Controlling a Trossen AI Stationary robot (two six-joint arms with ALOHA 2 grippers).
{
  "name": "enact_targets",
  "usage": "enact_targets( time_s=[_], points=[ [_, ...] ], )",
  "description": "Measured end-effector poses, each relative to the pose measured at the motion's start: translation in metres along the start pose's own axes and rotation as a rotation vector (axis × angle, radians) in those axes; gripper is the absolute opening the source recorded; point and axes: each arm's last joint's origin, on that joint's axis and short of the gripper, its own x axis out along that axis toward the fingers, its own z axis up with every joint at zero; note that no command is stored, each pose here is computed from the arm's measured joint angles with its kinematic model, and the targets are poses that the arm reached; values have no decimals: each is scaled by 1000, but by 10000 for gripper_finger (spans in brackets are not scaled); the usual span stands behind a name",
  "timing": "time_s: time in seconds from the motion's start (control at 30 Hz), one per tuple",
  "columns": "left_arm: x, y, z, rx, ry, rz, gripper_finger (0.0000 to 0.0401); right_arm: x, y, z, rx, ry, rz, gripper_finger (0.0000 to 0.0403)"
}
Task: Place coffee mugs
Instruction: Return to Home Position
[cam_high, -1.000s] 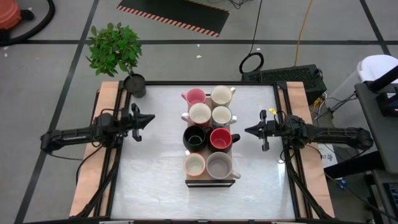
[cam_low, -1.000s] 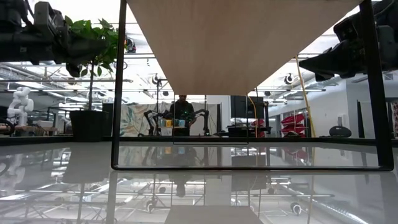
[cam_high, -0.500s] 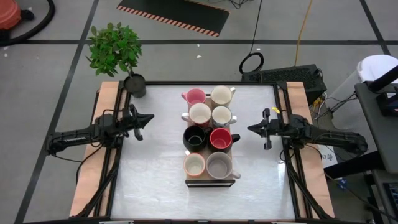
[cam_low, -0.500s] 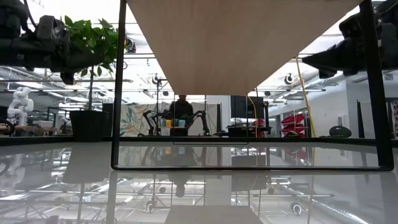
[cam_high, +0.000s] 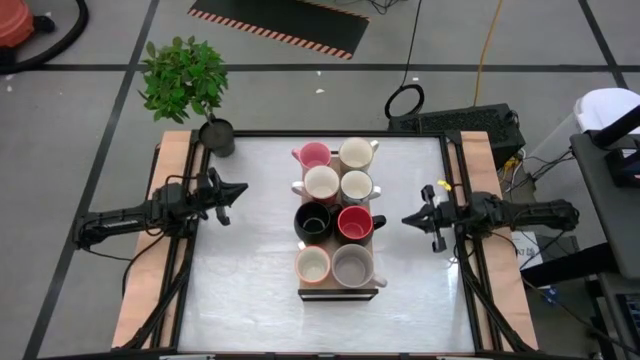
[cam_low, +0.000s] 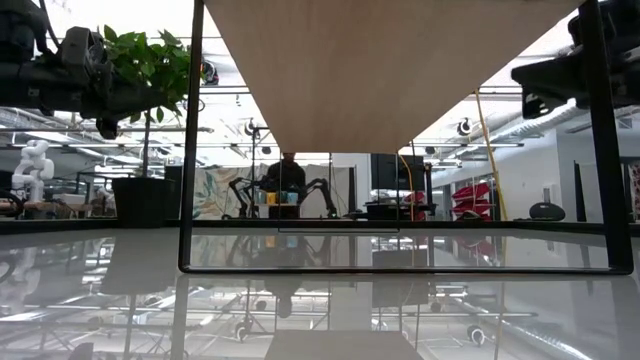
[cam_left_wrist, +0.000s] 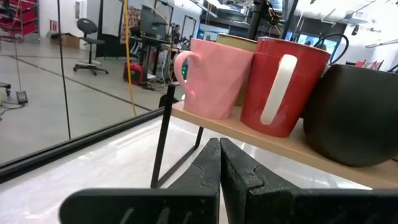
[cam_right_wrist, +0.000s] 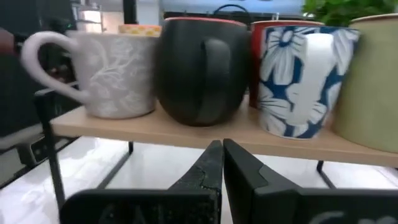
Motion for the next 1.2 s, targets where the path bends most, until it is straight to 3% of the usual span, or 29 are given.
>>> enact_targets(
  time_s=[0.6, 1.2],
  points=[
    [0, -1, 1, 7, -5, -17, 1, 0, 2, -2, -37, 27, -8, 0],
    [-1, -8, 2, 54, 7, -245, 1, 0, 2, 2, -82, -19, -14, 0]
  ],
)
